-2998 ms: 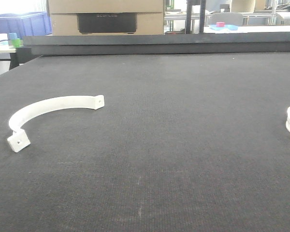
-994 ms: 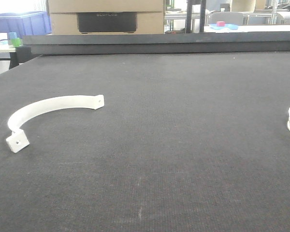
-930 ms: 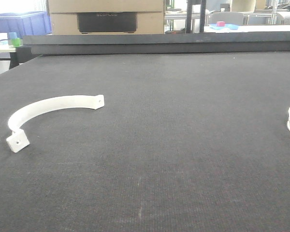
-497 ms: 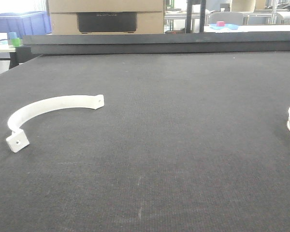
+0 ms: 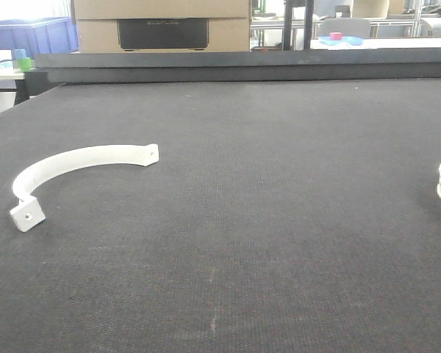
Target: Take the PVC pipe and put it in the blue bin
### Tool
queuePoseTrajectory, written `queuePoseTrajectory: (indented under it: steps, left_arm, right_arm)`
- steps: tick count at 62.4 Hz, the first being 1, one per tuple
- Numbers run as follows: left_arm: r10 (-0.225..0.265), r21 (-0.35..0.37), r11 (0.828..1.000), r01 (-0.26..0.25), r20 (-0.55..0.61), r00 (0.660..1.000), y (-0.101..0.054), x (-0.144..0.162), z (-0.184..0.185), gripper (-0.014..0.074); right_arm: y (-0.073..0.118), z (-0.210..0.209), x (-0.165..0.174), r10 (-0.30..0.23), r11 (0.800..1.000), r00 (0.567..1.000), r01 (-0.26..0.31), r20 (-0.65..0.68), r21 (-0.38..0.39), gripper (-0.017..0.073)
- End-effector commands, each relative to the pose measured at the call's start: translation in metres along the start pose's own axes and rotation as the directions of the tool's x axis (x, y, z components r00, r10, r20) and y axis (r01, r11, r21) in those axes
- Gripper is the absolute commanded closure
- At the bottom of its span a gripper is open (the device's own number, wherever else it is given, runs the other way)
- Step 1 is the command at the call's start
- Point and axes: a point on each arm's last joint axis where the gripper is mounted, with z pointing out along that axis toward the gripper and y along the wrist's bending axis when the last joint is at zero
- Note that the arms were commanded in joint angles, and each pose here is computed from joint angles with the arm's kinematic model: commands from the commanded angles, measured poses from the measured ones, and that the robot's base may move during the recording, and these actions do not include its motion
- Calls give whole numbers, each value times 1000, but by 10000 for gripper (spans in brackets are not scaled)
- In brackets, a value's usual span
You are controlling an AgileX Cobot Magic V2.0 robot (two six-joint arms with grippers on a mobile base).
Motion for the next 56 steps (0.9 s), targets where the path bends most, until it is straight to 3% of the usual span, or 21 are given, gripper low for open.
queuePoseTrajectory:
  steps: [1,14,32,48,56]
  left_arm:
    - [-18,12,1000,19,-26,999,-1,2,1,704]
    - [-30,12,999,33,-213,977,-1,-10,13,704]
    - [-6,9,1000,10,-353,935,4,-50,93,704]
    - [40,94,996,10,-520,853,-16,-30,163,704]
    - [25,121,991,55,-576,817,-24,-20,178,704]
  right_arm:
    - [-1,0,-3,-2,1000,1000,2,29,5,727]
    - [10,0,-3,-27,997,999,29,33,-67,727]
    - [15,2,-2,-39,994,999,41,23,-104,727]
    - [16,19,0,-39,994,998,35,-39,-101,727]
    - [16,45,4,-43,995,991,30,-128,-96,727]
